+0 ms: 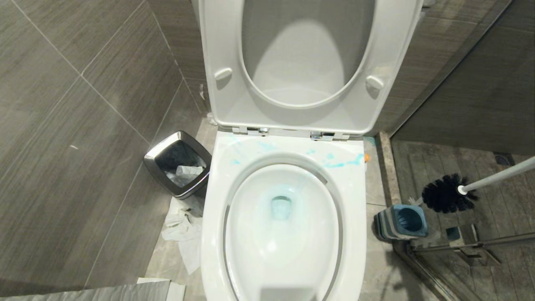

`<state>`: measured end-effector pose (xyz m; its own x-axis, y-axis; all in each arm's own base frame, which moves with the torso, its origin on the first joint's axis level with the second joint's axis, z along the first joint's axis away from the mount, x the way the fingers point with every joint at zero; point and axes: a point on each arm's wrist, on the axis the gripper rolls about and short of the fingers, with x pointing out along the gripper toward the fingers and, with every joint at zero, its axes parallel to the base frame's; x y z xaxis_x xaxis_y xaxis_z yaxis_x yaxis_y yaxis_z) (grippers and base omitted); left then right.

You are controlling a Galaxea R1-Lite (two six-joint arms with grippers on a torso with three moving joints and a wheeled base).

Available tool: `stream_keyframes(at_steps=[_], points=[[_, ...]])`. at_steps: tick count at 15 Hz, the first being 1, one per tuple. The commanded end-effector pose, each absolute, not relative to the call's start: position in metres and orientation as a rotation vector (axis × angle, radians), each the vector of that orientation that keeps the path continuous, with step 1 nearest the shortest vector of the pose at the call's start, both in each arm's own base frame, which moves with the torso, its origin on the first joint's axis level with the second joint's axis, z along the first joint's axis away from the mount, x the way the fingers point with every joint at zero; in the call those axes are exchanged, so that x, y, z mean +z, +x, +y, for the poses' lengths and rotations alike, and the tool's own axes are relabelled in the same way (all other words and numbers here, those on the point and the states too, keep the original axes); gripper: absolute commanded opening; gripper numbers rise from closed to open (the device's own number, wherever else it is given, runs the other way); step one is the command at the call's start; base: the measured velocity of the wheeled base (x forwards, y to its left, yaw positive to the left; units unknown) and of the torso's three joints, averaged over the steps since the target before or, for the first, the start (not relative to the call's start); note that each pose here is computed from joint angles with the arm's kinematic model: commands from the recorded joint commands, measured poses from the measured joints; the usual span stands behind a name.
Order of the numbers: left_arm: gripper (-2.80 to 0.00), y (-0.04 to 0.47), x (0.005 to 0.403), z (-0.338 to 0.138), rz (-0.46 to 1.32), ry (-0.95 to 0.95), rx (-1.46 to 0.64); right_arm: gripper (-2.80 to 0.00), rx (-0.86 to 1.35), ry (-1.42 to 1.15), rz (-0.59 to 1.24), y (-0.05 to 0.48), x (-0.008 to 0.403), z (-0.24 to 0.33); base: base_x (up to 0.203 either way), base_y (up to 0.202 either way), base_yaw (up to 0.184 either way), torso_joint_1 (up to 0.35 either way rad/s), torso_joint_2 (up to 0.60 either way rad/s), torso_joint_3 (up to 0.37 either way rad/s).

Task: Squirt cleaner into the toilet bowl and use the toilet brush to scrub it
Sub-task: Scrub the toilet bowl

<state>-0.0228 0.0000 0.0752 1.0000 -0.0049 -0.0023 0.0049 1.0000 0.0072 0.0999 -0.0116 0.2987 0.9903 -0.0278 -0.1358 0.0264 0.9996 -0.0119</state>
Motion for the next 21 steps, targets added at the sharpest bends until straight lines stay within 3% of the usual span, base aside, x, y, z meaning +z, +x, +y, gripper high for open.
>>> stream_keyframes(at_steps=[1,8,17,21], points=[[-2.80,-0.023,0.075,0.000,0.003,0.008,-0.005,-2.80,0.028,-0.009,0.133,0.096,0.311,-0.005,0.000,0.000,0.000,0.004,0.00,0.209],[-2.80,-0.023,0.075,0.000,0.004,0.008,-0.005,-2.80,0.073,-0.037,0.158,0.157,0.336,0.020,0.000,0.000,0.000,0.003,0.00,0.203],[-2.80,-0.023,0.075,0.000,0.003,0.008,-0.005,-2.80,0.216,-0.046,0.153,0.221,0.347,0.165,0.000,0.000,0.000,0.003,0.00,0.189],[-2.80,-0.023,0.075,0.000,0.003,0.008,-0.005,-2.80,0.226,-0.065,0.210,0.240,0.325,0.208,0.000,0.000,0.000,0.000,0.00,0.028]])
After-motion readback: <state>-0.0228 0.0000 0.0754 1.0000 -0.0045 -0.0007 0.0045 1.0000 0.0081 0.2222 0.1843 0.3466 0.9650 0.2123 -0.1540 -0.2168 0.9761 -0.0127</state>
